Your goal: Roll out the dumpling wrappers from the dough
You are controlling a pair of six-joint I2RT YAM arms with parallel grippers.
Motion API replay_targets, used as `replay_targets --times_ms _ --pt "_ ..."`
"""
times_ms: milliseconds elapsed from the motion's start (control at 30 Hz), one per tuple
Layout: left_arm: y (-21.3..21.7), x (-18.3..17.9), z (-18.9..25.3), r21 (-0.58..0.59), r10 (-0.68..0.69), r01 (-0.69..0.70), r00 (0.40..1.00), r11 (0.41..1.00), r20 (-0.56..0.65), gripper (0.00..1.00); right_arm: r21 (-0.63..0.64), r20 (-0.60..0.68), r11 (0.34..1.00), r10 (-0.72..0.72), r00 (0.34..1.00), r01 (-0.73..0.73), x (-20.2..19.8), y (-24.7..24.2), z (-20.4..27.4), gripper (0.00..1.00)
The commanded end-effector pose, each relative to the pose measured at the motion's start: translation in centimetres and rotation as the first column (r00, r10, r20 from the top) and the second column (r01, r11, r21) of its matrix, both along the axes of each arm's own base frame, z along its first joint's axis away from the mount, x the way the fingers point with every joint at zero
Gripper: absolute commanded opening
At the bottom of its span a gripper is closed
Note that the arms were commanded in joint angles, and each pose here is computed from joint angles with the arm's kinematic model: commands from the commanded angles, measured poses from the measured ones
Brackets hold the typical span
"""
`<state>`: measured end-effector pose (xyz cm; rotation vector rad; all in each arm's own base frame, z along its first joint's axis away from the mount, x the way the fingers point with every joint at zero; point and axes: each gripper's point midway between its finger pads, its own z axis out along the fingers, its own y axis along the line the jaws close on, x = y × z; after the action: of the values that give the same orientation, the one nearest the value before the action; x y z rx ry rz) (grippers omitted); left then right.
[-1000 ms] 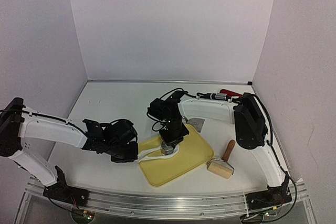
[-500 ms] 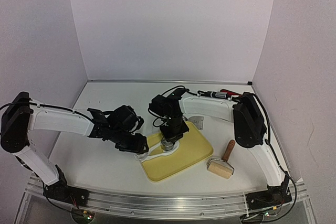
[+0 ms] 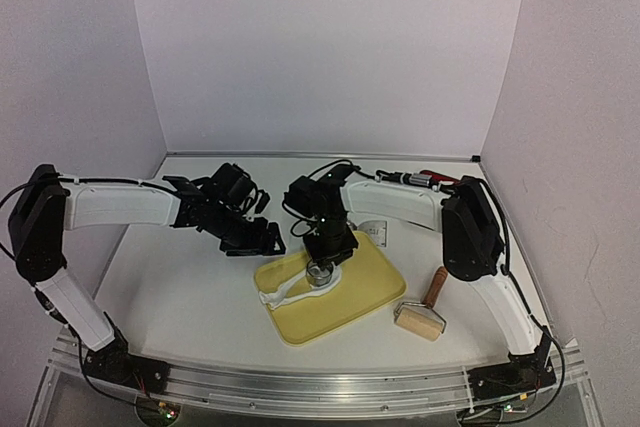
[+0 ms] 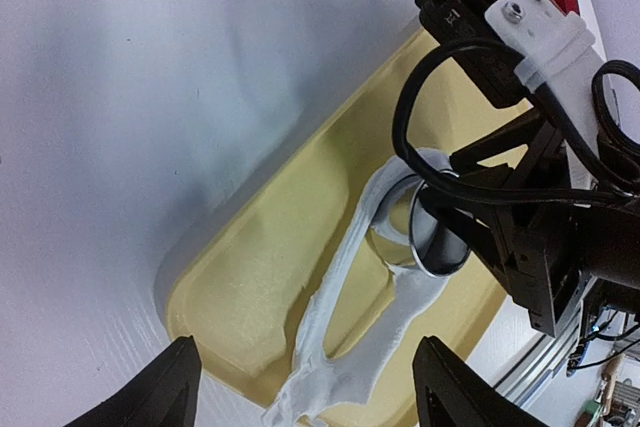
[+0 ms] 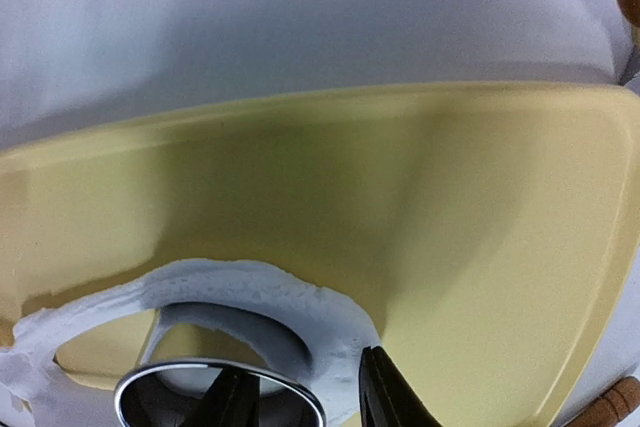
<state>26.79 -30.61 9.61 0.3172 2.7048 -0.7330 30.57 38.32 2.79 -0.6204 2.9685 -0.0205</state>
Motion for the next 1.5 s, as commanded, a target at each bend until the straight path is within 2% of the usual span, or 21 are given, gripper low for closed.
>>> replay_targets --times_ms 0,167,267,500,633,867,1067,1267,1467 --pt "-1.1 0.3 0.8 -0.014 -0.050 0.050 0.998 0.999 -0.025 0.74 0.078 0.077 0.995 -0.069 0.995 0.063 1.7 -0.2 4.9 0.43" --pt "-2.6 0.8 0.8 -0.037 -0.107 0.105 0.994 0.994 -0.040 0.75 0.129 0.066 0.987 -0.110 0.992 0.100 1.3 -1.1 7.5 0.52" --pt "-3.8 0.9 0.2 -0.057 -0.156 0.152 0.986 0.987 -0.062 0.75 0.147 0.025 0.976 -0.166 0.986 0.161 1.3 -2.9 7.2 0.52" --pt "-5.9 1.0 -1.1 -0.071 -0.237 0.231 0.966 0.970 -0.105 0.71 0.315 -0.107 0.916 -0.227 0.968 0.250 1.9 -3.7 5.8 0.58" --pt "-7.0 0.8 -2.9 -0.026 -0.267 0.266 0.952 0.964 -0.147 0.66 0.324 -0.173 0.911 -0.206 0.963 0.253 1.4 -3.2 3.9 0.58" --pt "-8.8 0.1 -4.0 0.019 -0.317 0.323 0.936 0.946 -0.152 0.60 0.305 -0.230 0.915 -0.200 0.952 0.266 0.9 -2.8 1.3 0.58" --pt "-9.1 -0.1 -5.1 0.094 -0.327 0.344 0.932 0.934 -0.154 0.51 0.293 -0.258 0.917 -0.195 0.946 0.269 0.6 -2.6 0.1 0.53" --pt "-8.7 0.2 -5.3 0.152 -0.302 0.321 0.944 0.935 -0.137 0.46 0.284 -0.268 0.919 -0.199 0.943 0.275 0.3 -2.8 -0.4 0.50" --pt "-9.1 0.6 -4.8 0.143 -0.292 0.307 0.949 0.941 -0.116 0.43 0.272 -0.294 0.922 -0.195 0.936 0.277 -0.3 -2.9 -1.2 0.48"
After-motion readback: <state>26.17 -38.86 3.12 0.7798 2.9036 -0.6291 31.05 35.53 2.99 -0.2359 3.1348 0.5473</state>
